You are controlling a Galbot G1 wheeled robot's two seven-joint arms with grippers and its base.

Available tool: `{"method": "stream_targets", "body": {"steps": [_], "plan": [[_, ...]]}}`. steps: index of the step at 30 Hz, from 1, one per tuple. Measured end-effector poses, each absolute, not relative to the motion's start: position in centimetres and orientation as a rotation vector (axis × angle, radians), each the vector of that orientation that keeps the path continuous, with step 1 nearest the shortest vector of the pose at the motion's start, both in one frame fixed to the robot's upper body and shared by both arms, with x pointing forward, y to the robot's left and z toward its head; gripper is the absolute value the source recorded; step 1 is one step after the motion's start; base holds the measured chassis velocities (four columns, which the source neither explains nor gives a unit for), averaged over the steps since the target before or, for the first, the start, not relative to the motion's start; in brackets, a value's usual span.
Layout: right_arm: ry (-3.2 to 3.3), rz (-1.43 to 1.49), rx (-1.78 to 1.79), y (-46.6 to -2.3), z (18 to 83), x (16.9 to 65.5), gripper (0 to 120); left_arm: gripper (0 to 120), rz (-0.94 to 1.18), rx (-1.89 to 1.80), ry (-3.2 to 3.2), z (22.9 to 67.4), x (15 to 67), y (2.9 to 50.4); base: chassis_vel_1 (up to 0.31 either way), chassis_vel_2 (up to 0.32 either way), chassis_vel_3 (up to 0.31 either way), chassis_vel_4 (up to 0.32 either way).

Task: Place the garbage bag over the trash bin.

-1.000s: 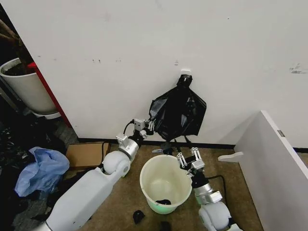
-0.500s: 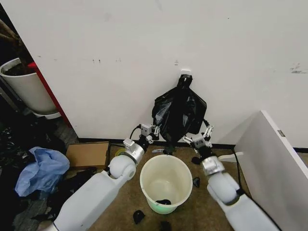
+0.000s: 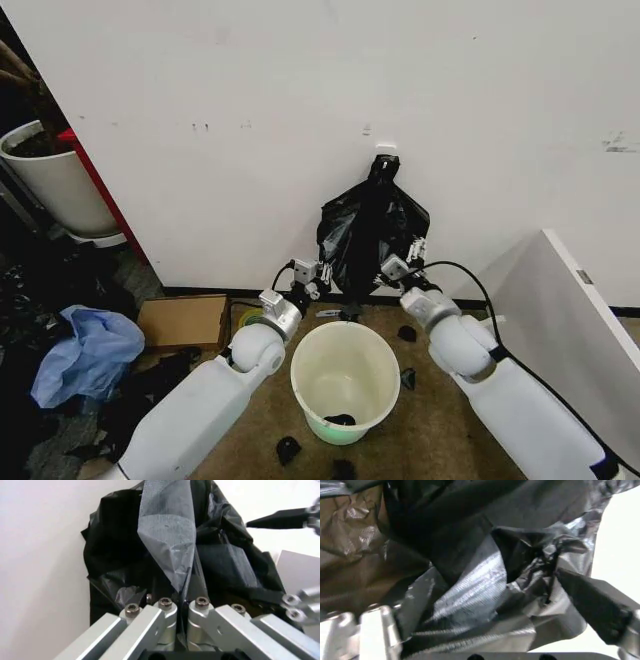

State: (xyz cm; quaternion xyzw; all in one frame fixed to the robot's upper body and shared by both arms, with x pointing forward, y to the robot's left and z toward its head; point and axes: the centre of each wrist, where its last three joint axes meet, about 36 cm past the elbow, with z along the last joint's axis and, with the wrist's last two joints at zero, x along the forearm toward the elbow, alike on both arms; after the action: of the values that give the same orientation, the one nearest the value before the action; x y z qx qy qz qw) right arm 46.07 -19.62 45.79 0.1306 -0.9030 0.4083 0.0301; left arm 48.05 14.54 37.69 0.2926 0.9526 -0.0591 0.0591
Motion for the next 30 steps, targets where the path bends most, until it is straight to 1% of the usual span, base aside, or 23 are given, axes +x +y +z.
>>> {"method": "stream_targets", "body": {"steps": [1,2,4,5,6,7,9,10,15,16,17,18,24,26,27,30], "plan": [[-2.763,1.265,0.389,-19.2,45.8,46.3,81,0,-0.177,0.881,2.887,37.6,48.0,14.6,0.000,0.000,0.000,0.000],[-2.763,1.265,0.389,-19.2,45.8,46.3,81,0,-0.177,0.881,2.887,37.6,48.0,14.6,0.000,0.000,0.000,0.000],[-2.730,1.281,0.384,-18.9,45.7,46.4,72,0,-0.173,0.874,2.889,37.5,47.9,14.8,0.000,0.000,0.000,0.000],[-2.725,1.287,0.384,-18.8,45.6,46.3,70,0,-0.171,0.872,2.890,37.5,47.9,14.9,0.000,0.000,0.000,0.000],[-2.711,1.296,0.386,-18.7,45.4,46.2,65,0,-0.167,0.866,2.890,37.6,47.9,15.1,0.000,0.000,0.000,0.000],[-2.708,1.297,0.386,-18.7,45.3,46.2,63,0,-0.166,0.864,2.889,37.6,48.0,15.2,0.000,0.000,0.000,0.000],[-2.680,1.305,0.373,-18.8,44.8,45.9,52,0,-0.159,0.854,2.889,37.8,47.9,15.6,0.000,0.000,0.000,0.000],[-2.680,1.305,0.373,-18.8,44.8,45.9,52,0,-0.159,0.854,2.889,37.8,47.9,15.6,0.000,0.000,0.000,0.000],[-2.657,1.294,0.345,-19.1,44.4,45.0,32,0,-0.158,0.846,2.890,37.9,47.6,15.8,0.000,0.000,0.000,0.000],[-2.669,1.289,0.331,-19.2,44.3,44.7,26,0,-0.159,0.844,2.891,37.9,47.6,15.8,0.000,0.000,0.000,0.000],[-2.688,1.280,0.323,-19.3,44.2,44.5,23,0,-0.159,0.843,2.892,37.9,47.5,15.8,0.000,0.000,0.000,0.000],[-2.688,1.280,0.323,-19.3,44.2,44.5,23,0,-0.159,0.843,2.892,37.9,47.5,15.8,0.000,0.000,0.000,0.000],[-2.868,1.135,0.274,-19.5,43.2,43.2,1,0,-0.171,0.824,2.896,37.9,47.3,15.7,0.000,0.000,0.000,0.000],[-2.894,1.103,0.273,-19.6,43.0,43.0,0,0,-0.173,0.821,2.895,38.0,47.3,15.7,0.000,0.000,0.000,0.000],[-2.943,1.044,0.282,-19.7,42.8,42.7,0,0,-0.175,0.817,2.893,38.1,47.2,15.8,0.000,0.000,0.000,0.000],[-3.175,0.697,0.365,-19.7,42.1,42.0,0,0,-0.197,0.797,2.880,38.6,47.0,16.1,0.000,0.000,0.000,0.000]]}}
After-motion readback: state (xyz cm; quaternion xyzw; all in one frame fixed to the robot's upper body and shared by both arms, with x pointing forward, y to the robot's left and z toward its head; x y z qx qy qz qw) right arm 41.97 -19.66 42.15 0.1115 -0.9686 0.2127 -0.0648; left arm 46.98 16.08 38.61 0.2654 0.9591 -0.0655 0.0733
